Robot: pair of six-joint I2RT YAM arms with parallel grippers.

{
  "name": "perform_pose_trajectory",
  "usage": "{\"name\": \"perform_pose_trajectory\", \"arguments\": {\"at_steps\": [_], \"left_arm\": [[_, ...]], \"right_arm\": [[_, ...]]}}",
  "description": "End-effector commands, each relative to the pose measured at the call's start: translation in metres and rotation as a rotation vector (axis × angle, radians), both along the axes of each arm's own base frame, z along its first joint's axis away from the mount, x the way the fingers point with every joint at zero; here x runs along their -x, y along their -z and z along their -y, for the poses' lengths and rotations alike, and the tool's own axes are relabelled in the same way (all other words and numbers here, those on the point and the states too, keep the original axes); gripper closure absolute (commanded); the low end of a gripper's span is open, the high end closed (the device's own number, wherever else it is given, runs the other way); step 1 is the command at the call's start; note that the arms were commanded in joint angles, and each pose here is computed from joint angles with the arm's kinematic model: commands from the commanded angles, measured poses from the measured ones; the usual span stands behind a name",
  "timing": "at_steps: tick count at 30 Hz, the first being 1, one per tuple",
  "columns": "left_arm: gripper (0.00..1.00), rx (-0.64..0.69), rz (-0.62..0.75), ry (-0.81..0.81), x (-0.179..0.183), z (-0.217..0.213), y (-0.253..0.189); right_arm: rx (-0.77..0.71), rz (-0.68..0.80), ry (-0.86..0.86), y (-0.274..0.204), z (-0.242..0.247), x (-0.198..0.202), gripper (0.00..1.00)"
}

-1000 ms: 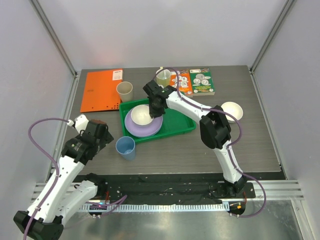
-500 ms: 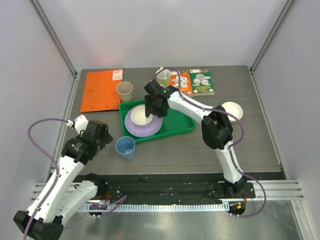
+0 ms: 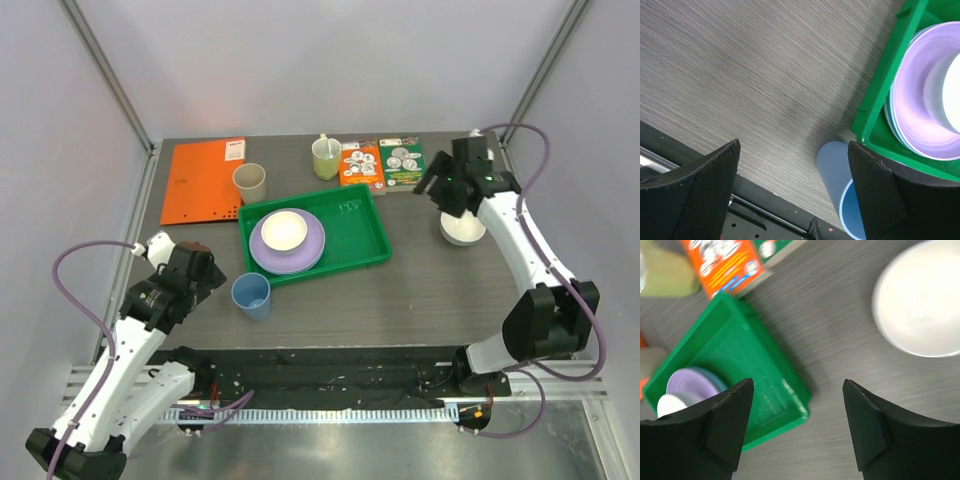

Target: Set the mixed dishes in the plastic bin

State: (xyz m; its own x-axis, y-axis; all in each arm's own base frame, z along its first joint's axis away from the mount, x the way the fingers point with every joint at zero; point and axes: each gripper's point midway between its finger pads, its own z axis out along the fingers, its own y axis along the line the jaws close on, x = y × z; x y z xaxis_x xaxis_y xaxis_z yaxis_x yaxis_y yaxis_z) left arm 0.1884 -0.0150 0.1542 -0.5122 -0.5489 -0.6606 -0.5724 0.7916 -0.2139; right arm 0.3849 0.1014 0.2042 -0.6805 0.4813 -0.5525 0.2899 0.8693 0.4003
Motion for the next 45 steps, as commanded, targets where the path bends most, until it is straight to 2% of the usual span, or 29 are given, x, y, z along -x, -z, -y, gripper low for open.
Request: {"name": "perform_pose_trajectory", "arguments": {"at_steps": [1,5,10,16,21,26,31,39,40,41,42,43,44,45], "left_arm": [[0.12,0.048,0.056,-0.012,-0.001,0.003,-0.007],[0.12,0.061,0.083,-0.012,-0.002,0.003,-0.012],[0.13,0.085,0.079,0.006,-0.005,0.01,-0.011],[0.13,0.078,0.075,-0.013,-0.001,0.006,-0.002],[0.13,0.111,0.109,0.005,-0.007,0.013,-0.009],[0.13,0.096,0.087,0.004,-0.005,0.011,-0.005],[0.13,0.13,0.087,0.019,-0.005,0.018,-0.002],[0.13,0.138,0.081,0.01,-0.006,0.019,-0.004],[0.13,0.146,0.085,0.011,-0.006,0.02,-0.005],[0.13,0.153,0.093,0.011,-0.007,0.021,-0.006],[0.13,0.158,0.102,0.011,-0.009,0.022,-0.008],[0.13,0.161,0.108,0.01,-0.01,0.022,-0.008],[0.13,0.164,0.108,0.012,-0.01,0.023,-0.009],[0.13,0.164,0.11,0.012,-0.011,0.023,-0.009]], "right_arm": [[-0.013,-0.091,0.133,0.039,0.046,0.025,0.22],[-0.031,-0.126,0.255,0.058,0.084,0.03,0.22],[-0.15,-0.17,0.381,0.072,0.12,0.03,0.21],[-0.107,-0.152,0.453,0.07,0.15,0.035,0.21],[-0.18,-0.236,0.462,0.1,0.157,0.04,0.21],[-0.217,-0.252,0.487,0.12,0.155,0.038,0.23],[-0.273,-0.294,0.484,0.139,0.149,0.029,0.28],[-0.252,-0.288,0.494,0.144,0.157,0.017,0.34],[-0.253,-0.291,0.489,0.145,0.156,0.017,0.36],[-0.255,-0.292,0.487,0.145,0.156,0.018,0.46],[-0.254,-0.294,0.486,0.146,0.156,0.018,0.5],[-0.25,-0.297,0.486,0.147,0.156,0.02,0.6],[-0.248,-0.297,0.487,0.147,0.156,0.02,0.79],[-0.242,-0.289,0.489,0.144,0.157,0.021,0.88]]}}
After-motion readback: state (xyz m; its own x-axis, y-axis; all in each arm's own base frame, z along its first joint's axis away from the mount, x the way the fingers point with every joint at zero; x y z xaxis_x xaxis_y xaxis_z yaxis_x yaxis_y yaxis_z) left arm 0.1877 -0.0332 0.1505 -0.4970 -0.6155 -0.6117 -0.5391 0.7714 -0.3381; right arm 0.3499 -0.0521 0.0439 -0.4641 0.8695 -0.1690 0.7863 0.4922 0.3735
